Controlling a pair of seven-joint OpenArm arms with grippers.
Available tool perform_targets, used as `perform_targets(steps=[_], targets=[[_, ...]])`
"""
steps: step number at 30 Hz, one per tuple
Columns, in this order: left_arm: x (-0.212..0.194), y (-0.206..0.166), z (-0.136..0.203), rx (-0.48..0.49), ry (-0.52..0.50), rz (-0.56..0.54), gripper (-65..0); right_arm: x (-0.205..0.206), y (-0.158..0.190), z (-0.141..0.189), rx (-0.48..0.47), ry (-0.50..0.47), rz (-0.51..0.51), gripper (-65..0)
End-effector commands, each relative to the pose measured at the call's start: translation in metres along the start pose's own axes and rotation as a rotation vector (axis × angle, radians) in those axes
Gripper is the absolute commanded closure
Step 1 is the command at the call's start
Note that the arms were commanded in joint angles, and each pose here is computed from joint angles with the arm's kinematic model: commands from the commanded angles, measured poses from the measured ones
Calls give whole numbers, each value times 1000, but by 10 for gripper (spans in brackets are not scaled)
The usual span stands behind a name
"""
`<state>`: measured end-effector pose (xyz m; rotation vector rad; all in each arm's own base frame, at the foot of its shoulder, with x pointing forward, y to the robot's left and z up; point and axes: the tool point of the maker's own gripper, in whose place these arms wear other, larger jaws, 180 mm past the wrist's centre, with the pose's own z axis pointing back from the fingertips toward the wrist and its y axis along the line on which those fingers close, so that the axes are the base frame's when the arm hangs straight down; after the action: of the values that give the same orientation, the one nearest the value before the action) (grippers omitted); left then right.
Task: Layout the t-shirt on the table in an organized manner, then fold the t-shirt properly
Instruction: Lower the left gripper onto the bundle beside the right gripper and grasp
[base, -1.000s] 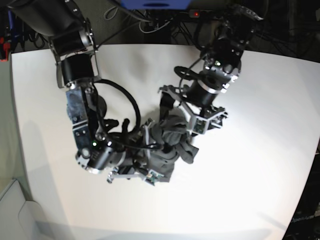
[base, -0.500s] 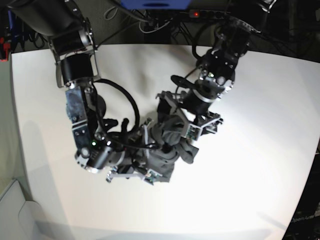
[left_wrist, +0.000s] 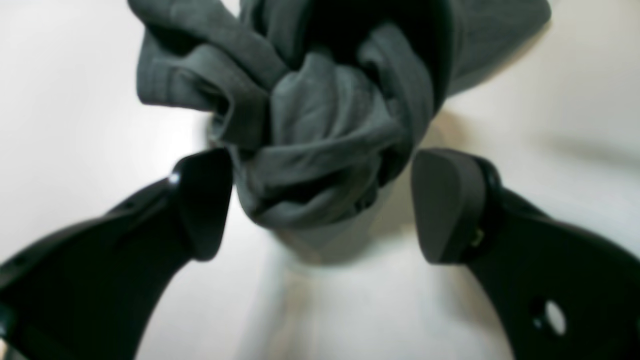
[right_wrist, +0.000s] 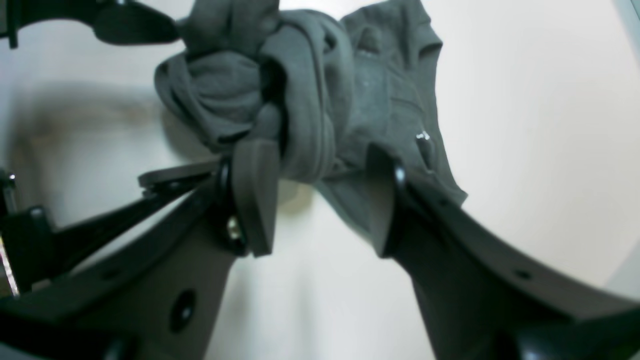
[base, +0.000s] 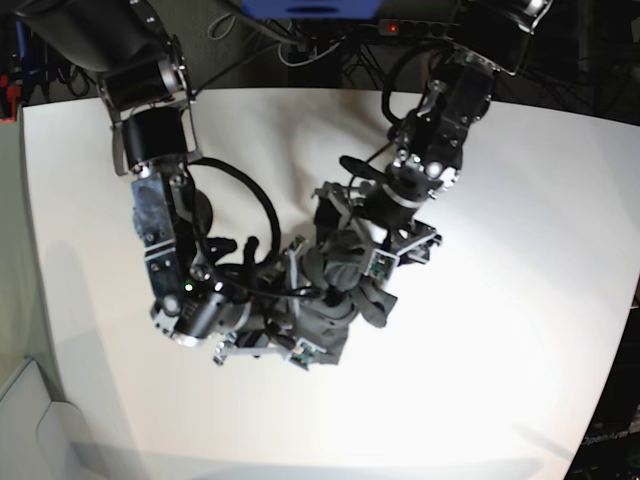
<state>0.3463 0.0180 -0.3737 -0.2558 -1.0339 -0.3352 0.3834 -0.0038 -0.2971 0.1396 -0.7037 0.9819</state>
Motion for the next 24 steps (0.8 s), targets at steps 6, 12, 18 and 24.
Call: perform_targets(steps=[6, 12, 18, 24], targets=[[28, -1, 0, -5, -107, 2, -269, 19, -10, 8, -25, -54, 20, -298], [33, -8, -2, -12, -120, 15, -204, 19, -9, 8, -24, -54, 22, -298], [30, -9, -1, -15, -114, 20, -211, 19, -9, 8, -24, -54, 22, -298], [29, -9, -1, -13, -113, 18, -212, 18, -8, 8, -22, -52, 20, -298]])
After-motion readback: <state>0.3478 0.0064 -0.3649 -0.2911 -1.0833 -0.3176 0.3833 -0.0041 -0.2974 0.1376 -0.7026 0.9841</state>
